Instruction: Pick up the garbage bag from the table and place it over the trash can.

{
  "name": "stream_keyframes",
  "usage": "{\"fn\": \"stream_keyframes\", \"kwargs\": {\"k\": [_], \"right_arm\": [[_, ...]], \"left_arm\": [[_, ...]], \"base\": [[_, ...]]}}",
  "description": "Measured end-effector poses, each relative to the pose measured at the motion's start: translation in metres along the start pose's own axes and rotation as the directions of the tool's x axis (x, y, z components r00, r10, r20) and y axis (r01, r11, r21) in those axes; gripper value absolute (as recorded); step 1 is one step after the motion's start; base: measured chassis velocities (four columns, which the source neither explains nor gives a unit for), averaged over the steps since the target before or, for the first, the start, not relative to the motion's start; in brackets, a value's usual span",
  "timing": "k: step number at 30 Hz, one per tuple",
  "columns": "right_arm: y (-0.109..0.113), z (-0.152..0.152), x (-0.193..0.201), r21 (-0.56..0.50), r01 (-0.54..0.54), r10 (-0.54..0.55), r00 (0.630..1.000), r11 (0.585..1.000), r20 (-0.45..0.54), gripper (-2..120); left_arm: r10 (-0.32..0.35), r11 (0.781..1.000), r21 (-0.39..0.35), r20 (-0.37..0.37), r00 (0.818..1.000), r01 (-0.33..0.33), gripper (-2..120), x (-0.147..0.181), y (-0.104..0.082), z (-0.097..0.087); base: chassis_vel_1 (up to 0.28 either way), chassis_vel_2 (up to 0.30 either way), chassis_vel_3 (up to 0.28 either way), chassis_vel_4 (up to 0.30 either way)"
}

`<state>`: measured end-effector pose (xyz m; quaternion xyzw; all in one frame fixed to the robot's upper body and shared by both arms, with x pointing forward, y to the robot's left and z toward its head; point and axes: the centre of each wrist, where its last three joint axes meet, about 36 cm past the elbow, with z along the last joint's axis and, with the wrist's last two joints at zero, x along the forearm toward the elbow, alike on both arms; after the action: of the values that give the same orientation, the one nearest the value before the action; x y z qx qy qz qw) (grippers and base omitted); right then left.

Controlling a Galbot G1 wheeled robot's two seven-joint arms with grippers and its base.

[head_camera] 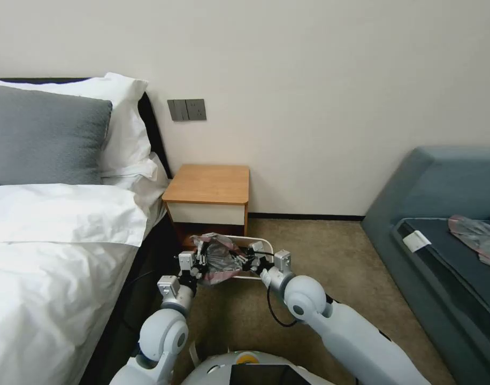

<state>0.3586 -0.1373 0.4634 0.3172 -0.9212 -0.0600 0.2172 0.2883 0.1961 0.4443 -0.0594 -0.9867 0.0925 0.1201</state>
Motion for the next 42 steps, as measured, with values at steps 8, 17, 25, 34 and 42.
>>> {"fn": "stream_keyframes", "kwargs": {"k": [8, 17, 25, 34, 42], "right_arm": [[-0.005, 0.0, 0.0, 0.019, -0.01, 0.01, 1.0, 1.0, 0.011, 2], [-0.003, 0.001, 0.003, 0.032, -0.003, 0.002, 0.999, 0.999, 0.033, 0], [0.005, -0.006, 0.02, 0.019, 0.022, -0.023, 0.997, 1.0, 0.078, 0], [0.008, -0.031, 0.038, 0.006, 0.051, -0.051, 0.984, 0.999, 0.17, 0], [-0.021, -0.043, 0.028, 0.024, -0.03, 0.025, 0.984, 0.999, 0.177, 0]], "left_arm": [[0.002, 1.0, 0.001, -0.001, 1.0, -0.002, 4, 0.002, -0.001, -0.001], [-0.008, 1.0, -0.001, -0.004, 1.0, 0.008, 4, 0.0, 0.001, 0.001], [-0.014, 1.0, -0.003, -0.012, 1.0, 0.014, 4, -0.002, 0.002, 0.004], [-0.005, 1.0, -0.011, -0.024, 1.0, 0.005, 4, -0.001, -0.001, 0.007], [0.012, 0.995, -0.1, -0.01, 1.0, -0.013, 4, 0.007, -0.001, 0.016]], "base": [[0.0, 0.0, 0.0, 0.0], [0.0, 0.0, 0.0, 0.0], [0.0, 0.0, 0.0, 0.0], [0.0, 0.0, 0.0, 0.0], [0.0, 0.0, 0.0, 0.0]]}}
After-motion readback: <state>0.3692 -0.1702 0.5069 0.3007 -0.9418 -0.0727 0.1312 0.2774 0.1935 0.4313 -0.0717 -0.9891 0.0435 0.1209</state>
